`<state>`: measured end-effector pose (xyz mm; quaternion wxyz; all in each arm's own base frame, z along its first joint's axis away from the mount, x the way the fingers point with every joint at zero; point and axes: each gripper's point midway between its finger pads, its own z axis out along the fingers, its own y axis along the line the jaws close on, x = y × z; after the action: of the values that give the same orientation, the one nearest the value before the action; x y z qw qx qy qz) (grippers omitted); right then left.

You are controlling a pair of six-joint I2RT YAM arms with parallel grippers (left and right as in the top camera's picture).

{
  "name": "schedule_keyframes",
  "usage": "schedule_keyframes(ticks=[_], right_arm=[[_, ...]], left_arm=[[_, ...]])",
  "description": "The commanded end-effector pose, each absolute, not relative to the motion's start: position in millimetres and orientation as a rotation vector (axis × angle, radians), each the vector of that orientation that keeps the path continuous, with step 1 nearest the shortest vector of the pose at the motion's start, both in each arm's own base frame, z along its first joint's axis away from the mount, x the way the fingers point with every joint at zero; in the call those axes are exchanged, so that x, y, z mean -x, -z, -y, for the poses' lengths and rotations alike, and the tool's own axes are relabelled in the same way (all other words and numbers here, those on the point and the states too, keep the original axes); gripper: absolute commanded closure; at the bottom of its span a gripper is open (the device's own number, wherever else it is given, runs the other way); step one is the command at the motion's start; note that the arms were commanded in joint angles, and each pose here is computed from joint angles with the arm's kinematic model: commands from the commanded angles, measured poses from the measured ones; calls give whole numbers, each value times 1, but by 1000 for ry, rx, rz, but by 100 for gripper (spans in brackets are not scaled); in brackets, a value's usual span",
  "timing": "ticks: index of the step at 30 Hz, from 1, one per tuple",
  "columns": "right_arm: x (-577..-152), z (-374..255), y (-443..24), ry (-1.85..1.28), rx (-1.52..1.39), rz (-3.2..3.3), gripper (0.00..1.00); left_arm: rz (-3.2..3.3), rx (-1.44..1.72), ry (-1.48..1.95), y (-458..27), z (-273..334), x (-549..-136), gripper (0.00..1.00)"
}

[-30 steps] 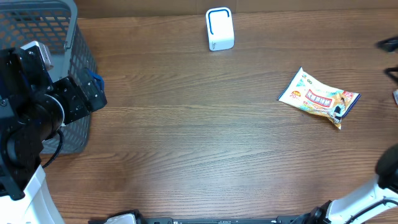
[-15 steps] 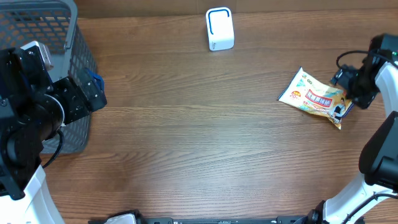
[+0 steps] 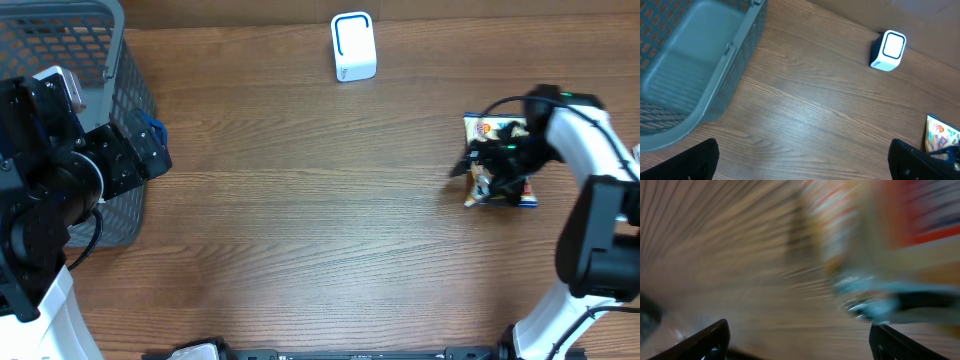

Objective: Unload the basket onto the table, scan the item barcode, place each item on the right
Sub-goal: 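Reach the right gripper to the yellow detergent bag and grasp it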

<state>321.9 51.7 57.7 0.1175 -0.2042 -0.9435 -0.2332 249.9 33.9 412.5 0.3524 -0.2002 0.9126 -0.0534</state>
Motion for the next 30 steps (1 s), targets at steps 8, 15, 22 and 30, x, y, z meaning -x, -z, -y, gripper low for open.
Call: schedule_keyframes(ticks=[8, 15, 22, 30], right_arm=[[-388, -32, -118, 390, 449, 3240, 2], [-387, -5, -89, -161, 454, 3312, 2], [-378, -13, -58, -521, 282, 3344, 2], [-360, 10, -41, -847, 376, 3302, 4]], left_arm=[[-2353, 543, 131, -413, -37, -250, 0], [-2353, 543, 131, -413, -37, -250, 0], [-2354, 543, 131, -413, -37, -250, 0], [-2353, 543, 131, -413, -37, -250, 0]])
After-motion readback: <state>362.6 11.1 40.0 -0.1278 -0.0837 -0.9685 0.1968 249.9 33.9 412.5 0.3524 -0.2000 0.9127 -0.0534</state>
